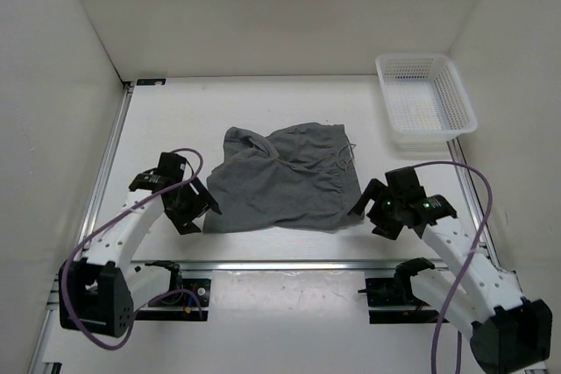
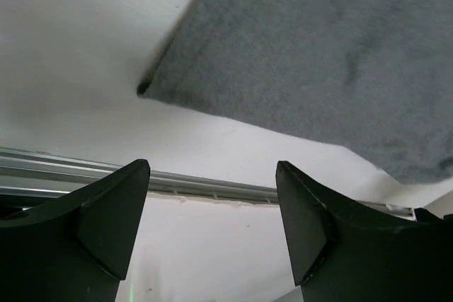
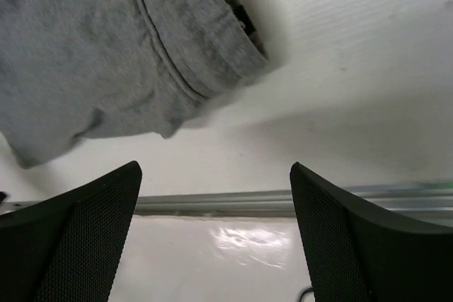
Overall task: Fold and stack the shorts
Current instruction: Flatten the shorts out
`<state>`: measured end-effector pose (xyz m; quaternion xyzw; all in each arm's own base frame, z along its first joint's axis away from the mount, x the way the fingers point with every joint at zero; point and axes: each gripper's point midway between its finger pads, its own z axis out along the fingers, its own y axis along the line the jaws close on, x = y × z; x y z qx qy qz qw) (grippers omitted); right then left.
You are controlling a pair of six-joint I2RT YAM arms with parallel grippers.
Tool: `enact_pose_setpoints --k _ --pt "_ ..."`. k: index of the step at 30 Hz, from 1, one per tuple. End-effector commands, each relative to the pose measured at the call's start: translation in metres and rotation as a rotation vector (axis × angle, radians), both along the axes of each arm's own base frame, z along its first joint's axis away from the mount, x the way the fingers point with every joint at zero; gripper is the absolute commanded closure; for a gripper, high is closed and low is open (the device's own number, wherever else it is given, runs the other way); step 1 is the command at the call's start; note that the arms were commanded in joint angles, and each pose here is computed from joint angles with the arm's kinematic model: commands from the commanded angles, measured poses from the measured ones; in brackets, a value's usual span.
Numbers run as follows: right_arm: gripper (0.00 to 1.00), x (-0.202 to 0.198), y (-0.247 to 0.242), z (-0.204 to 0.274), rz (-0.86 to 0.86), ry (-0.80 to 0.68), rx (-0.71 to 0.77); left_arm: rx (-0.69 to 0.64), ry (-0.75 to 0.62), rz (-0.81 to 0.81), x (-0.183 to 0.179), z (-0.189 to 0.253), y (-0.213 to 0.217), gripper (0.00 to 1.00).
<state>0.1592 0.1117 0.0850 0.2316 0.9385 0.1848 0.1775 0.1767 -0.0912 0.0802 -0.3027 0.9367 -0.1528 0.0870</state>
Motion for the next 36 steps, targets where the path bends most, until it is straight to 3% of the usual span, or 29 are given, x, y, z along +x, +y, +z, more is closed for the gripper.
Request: enact_pose_setpoints --k 1,5,10,14,15,17,19,20,21,23,24,25,29,31,34,35,36 --pt "0.10 0.016 0.026 -0.004 -0.042 0.035 0.140 0.007 0.049 0.046 0.009 -0.022 -0.001 0.17" --pt "0.10 0.036 0.040 -0.013 -0.073 0.026 0.246 -0.014 0.106 0.047 0.011 -0.045 -0.006 0.16" --pt "0.11 0.038 0.032 -0.029 -0.124 0.049 0.270 -0.020 0.128 0.036 0.013 -0.057 -0.010 0.16" --pt "0.20 0.042 0.027 -0.043 -0.178 0.040 0.308 -0.013 0.160 0.023 0.013 -0.068 -0.013 0.20" --pt "0.21 0.041 0.029 -0.046 -0.182 0.053 0.323 -0.009 0.173 0.009 0.010 -0.071 -0.015 0.24" --pt "0.27 0.041 0.029 -0.053 -0.184 0.067 0.319 -0.006 0.185 0.000 0.009 -0.075 -0.017 0.46" --pt "0.33 0.043 0.028 -0.061 -0.193 0.080 0.304 0.007 0.195 0.003 0.008 -0.078 -0.015 0.71" --pt "0.45 0.045 0.026 -0.064 -0.202 0.078 0.291 0.015 0.193 0.005 0.009 -0.078 -0.014 0.89" --pt "0.53 0.048 0.024 -0.068 -0.199 0.075 0.277 0.012 0.179 0.005 0.014 -0.075 -0.015 0.90" --pt "0.80 0.071 0.020 -0.052 -0.182 0.017 0.240 -0.011 0.134 -0.027 0.028 -0.064 -0.020 0.90" --pt "0.97 0.072 0.015 -0.048 -0.147 0.021 0.183 -0.026 0.099 -0.039 0.036 -0.056 -0.023 0.90" --pt "1.00 0.083 0.006 -0.042 -0.153 -0.005 0.127 -0.032 0.049 -0.043 0.051 -0.039 -0.024 0.90" --pt "1.00 0.146 -0.001 0.043 -0.067 -0.222 0.051 0.022 -0.102 -0.032 0.092 0.031 -0.016 0.90" --pt "1.00 0.153 -0.004 0.063 -0.013 -0.246 0.005 0.032 -0.251 -0.035 0.123 0.091 -0.013 0.90" --pt "1.00 0.174 -0.005 0.114 0.039 -0.334 -0.037 0.051 -0.342 -0.019 0.142 0.145 -0.004 0.90" --pt "1.00 0.178 -0.005 0.124 0.051 -0.345 -0.044 0.045 -0.455 -0.018 0.154 0.191 -0.003 0.90" --pt "1.00 0.184 -0.003 0.154 0.065 -0.407 -0.038 0.047 -0.490 -0.027 0.158 0.208 -0.003 0.90"
